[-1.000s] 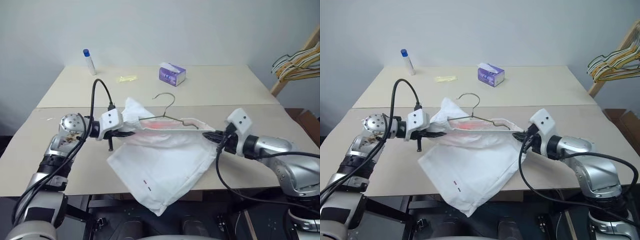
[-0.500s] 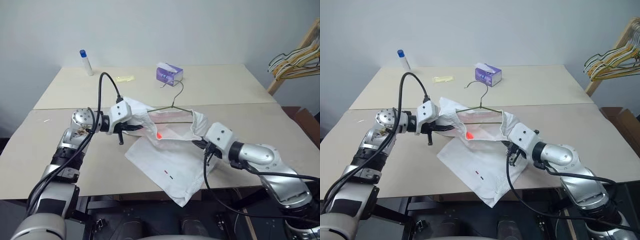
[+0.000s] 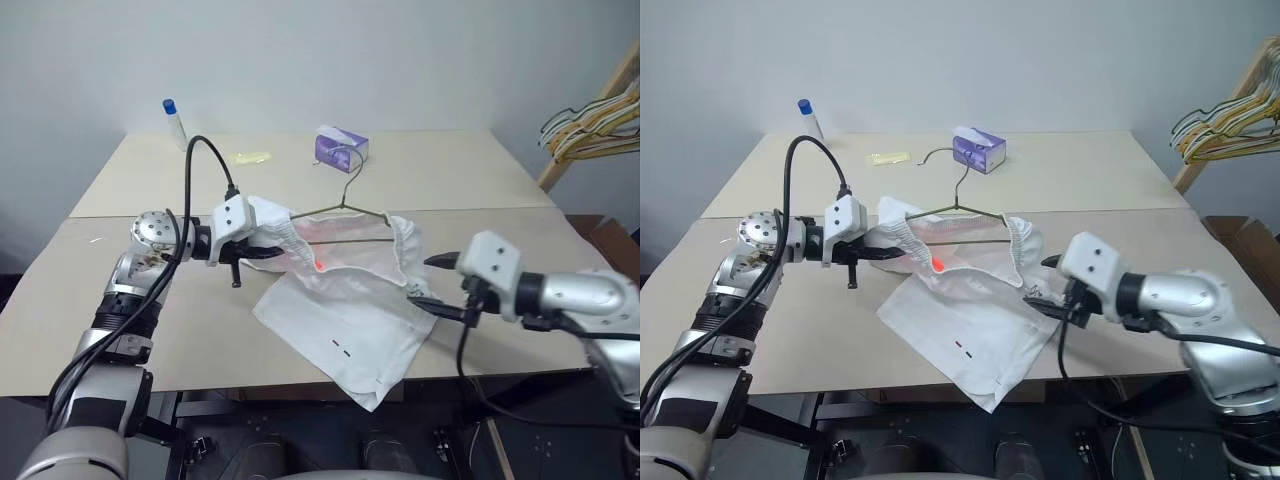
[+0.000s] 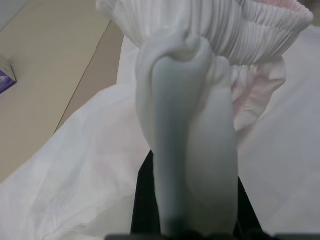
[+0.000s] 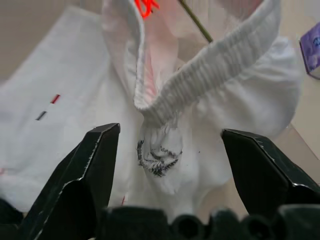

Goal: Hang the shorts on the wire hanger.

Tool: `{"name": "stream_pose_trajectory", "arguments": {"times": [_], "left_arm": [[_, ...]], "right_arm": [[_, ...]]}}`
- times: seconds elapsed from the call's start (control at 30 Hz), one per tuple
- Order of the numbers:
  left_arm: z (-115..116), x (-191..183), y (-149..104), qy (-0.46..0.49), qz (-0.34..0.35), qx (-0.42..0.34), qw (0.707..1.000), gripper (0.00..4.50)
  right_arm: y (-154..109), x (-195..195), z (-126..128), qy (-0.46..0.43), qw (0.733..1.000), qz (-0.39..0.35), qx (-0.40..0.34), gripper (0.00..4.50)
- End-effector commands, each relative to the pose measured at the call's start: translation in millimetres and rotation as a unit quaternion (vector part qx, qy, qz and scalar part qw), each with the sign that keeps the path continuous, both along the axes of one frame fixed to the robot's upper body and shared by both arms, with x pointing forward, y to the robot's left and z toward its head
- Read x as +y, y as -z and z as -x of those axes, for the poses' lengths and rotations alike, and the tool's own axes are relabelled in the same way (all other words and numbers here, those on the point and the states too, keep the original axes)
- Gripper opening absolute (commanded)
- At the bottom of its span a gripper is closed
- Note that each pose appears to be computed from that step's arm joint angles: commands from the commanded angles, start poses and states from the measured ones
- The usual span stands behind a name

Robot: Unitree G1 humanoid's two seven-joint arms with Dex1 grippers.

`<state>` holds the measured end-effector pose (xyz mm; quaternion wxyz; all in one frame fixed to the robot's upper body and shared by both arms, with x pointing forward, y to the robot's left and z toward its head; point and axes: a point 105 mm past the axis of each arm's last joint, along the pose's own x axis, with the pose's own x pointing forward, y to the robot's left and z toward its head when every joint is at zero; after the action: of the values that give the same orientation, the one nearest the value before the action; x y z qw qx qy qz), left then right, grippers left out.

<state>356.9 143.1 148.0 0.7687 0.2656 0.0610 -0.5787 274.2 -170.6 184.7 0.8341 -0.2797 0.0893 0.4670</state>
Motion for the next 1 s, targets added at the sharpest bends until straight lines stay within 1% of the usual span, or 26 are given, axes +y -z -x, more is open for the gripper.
{"name": "stream_pose_trajectory", "arguments": {"times": [0.03,0.13,0.23,0.37,0.5,0.6,0.87,0.9,1.0], "left_arm": [[2.8,-7.0,-29.9,0.037,0.015,-0.044,0.998,0.00],[5.6,-13.3,-33.0,0.059,0.017,-0.046,0.997,0.00],[4.6,-18.1,-33.8,0.070,0.016,-0.047,0.996,0.00],[2.4,-23.8,-35.3,0.077,0.015,-0.051,0.996,0.00],[2.1,-27.9,-37.3,0.084,0.018,-0.055,0.995,0.00],[2.1,-28.4,-37.8,0.085,0.018,-0.057,0.995,0.00],[2.8,-27.7,-38.0,0.086,0.018,-0.061,0.994,0.00],[2.9,-27.9,-37.9,0.087,0.018,-0.061,0.994,0.00],[3.1,-28.4,-38.3,0.090,0.020,-0.061,0.994,0.00]], "right_arm": [[-36.5,-12.5,-15.9,-0.005,0.999,0.009,-0.053,3.71],[-31.8,-15.1,-35.6,-0.015,0.997,0.061,-0.047,3.71],[-27.9,-8.1,-48.5,-0.040,0.995,0.080,-0.037,3.71],[-19.4,12.3,-53.9,-0.096,0.989,0.109,-0.019,3.71],[-9.5,24.9,-62.4,-0.112,0.985,0.129,0.000,3.71],[-4.9,27.4,-66.2,-0.113,0.983,0.144,0.012,3.09],[-0.6,22.9,-66.9,-0.108,0.982,0.155,0.026,0.26],[-0.2,22.1,-66.2,-0.107,0.982,0.153,0.028,0.02],[1.3,19.7,-62.7,-0.105,0.983,0.143,0.038,0.02]]}}
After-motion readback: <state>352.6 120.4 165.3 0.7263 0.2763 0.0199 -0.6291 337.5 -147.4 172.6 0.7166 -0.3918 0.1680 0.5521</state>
